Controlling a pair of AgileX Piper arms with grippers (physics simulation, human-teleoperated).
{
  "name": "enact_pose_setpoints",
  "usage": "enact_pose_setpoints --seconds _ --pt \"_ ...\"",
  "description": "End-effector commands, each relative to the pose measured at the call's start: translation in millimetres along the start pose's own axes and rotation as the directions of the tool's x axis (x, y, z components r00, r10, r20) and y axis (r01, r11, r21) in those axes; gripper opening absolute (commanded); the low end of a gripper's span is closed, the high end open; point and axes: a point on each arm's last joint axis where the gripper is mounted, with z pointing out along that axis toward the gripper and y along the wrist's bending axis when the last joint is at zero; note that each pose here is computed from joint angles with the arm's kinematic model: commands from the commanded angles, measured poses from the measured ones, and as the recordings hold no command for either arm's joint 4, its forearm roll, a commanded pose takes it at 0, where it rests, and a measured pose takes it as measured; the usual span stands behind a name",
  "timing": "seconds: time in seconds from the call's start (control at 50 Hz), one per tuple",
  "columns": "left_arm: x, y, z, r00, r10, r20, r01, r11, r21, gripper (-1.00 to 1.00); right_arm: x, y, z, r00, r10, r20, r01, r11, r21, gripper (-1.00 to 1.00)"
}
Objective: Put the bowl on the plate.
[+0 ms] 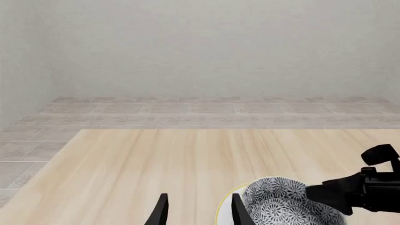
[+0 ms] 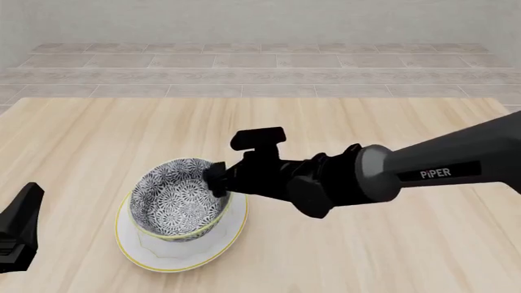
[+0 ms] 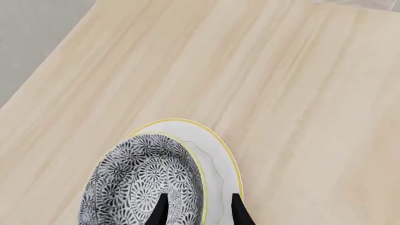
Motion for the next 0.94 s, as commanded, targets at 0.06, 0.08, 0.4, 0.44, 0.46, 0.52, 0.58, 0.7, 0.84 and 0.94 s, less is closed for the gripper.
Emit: enact_pose_setpoints --seconds 0.06,0.08,0.4,0.44,0.46,0.52,0.58,0.7,0.84,0.94 --pt "0.0 0.0 0 1.0 0.0 0.0 0.0 1.0 0.0 1.0 -13 4 -15 1.0 -0.005 0.031 0.006 1.0 -0.01 1.0" --pt "0.0 0.0 0 1.0 0.0 0.0 0.0 1.0 0.0 1.0 -15 4 -18 0.999 -0.004 0.036 0.005 1.0 -0.01 1.0" --pt "0.0 0.0 0 1.0 0.0 0.0 0.0 1.0 0.0 1.0 -69 13 -116 0.969 -0.082 0.232 0.091 0.995 -0.029 1.0" --pt "0.0 0.0 0 1.0 0.0 0.0 0.0 1.0 0.0 1.0 -79 14 -140 0.957 -0.092 0.276 0.104 0.994 -0.027 1.0" --pt "0.0 0.0 0 1.0 0.0 0.0 0.0 1.0 0.0 1.0 -83 15 -154 0.949 -0.102 0.299 0.115 0.993 -0.026 1.0" --pt "0.0 0.0 0 1.0 0.0 0.0 0.0 1.0 0.0 1.0 -91 16 -187 0.929 -0.113 0.352 0.13 0.991 -0.023 1.0" --pt "0.0 0.0 0 1.0 0.0 0.0 0.0 1.0 0.0 1.0 -95 14 -208 0.915 -0.123 0.384 0.136 0.991 -0.007 1.0" --pt "0.0 0.0 0 1.0 0.0 0.0 0.0 1.0 0.0 1.0 -98 10 -277 0.867 -0.133 0.481 0.137 0.99 0.026 1.0" --pt "0.0 0.0 0 1.0 0.0 0.0 0.0 1.0 0.0 1.0 -83 4 -353 0.807 -0.15 0.571 0.124 0.989 0.085 1.0" --pt "0.0 0.0 0 1.0 0.0 0.0 0.0 1.0 0.0 1.0 -62 3 -402 0.754 -0.156 0.638 0.093 0.987 0.131 1.0"
